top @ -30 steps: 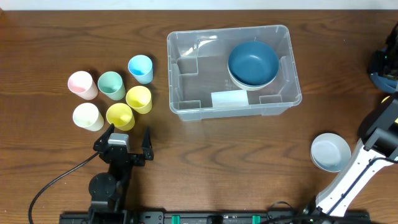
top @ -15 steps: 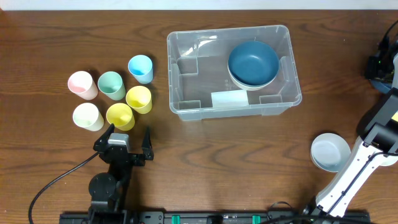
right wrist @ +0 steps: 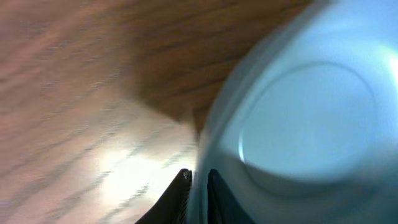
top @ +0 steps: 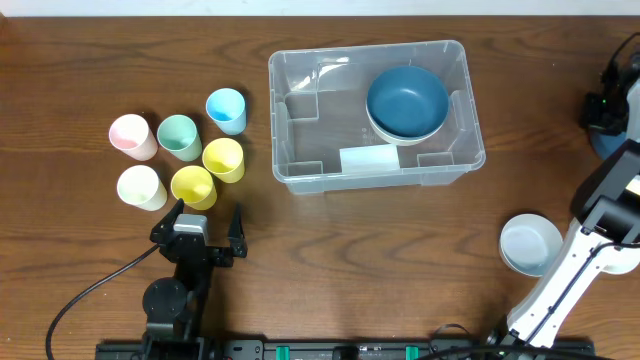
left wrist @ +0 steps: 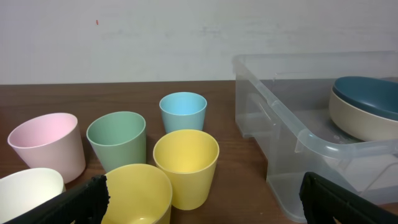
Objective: Pack container
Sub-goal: 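Grip the rim of the second teal bowl with the right gripper, then carry the second teal bowl into the bin and stack it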
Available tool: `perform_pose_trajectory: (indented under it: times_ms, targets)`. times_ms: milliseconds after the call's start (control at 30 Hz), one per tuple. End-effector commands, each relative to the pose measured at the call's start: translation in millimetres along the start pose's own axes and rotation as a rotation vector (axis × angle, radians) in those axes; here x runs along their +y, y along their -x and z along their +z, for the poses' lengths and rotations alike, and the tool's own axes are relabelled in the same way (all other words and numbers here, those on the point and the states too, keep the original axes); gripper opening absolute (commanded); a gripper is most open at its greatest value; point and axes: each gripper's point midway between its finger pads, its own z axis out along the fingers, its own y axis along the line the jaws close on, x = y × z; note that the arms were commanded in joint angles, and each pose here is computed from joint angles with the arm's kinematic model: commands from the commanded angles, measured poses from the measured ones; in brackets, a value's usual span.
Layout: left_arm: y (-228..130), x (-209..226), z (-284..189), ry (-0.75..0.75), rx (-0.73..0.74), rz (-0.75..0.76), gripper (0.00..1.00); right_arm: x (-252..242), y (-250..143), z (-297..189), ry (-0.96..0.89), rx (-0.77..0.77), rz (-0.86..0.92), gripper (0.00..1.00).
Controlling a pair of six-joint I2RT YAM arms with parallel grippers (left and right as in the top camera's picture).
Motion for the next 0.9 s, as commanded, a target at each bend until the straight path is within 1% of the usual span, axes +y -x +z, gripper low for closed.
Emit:
perform_pose_trajectory:
  times_ms: [0,133,200,367,500,667,767,867]
  targets:
    - [-16,0,1,-0.004,0.045,0.010,0.98,40,2,4,0.026,0.011,-0.055,0.10]
    - [-16,0,1,-0.004,0.045,0.010,0.98,76,8,-3,0.036,-0.007,-0.122,0.07]
    - [-16,0,1,-0.004,0.045,0.010,0.98,95,12,-9,0.038,-0.024,-0.158,0.04]
    - [-16,0,1,-0.004,0.045,0.010,0.98,135,27,-40,0.048,-0.091,-0.231,0.02]
    - [-16,0,1,-0.004,0.045,0.010,0.98,162,43,-88,0.060,-0.182,-0.274,0.01]
    - [-16,0,1,-0.004,0.045,0.010,0.98,176,58,-153,0.076,-0.303,-0.280,0.01]
    - [-16,0,1,-0.004,0.045,0.010,0.98,184,59,-191,0.096,-0.368,-0.280,0.01]
    - [-16,0,1,-0.005,0.045,0.010,0.98,202,52,-229,0.141,-0.423,-0.300,0.01]
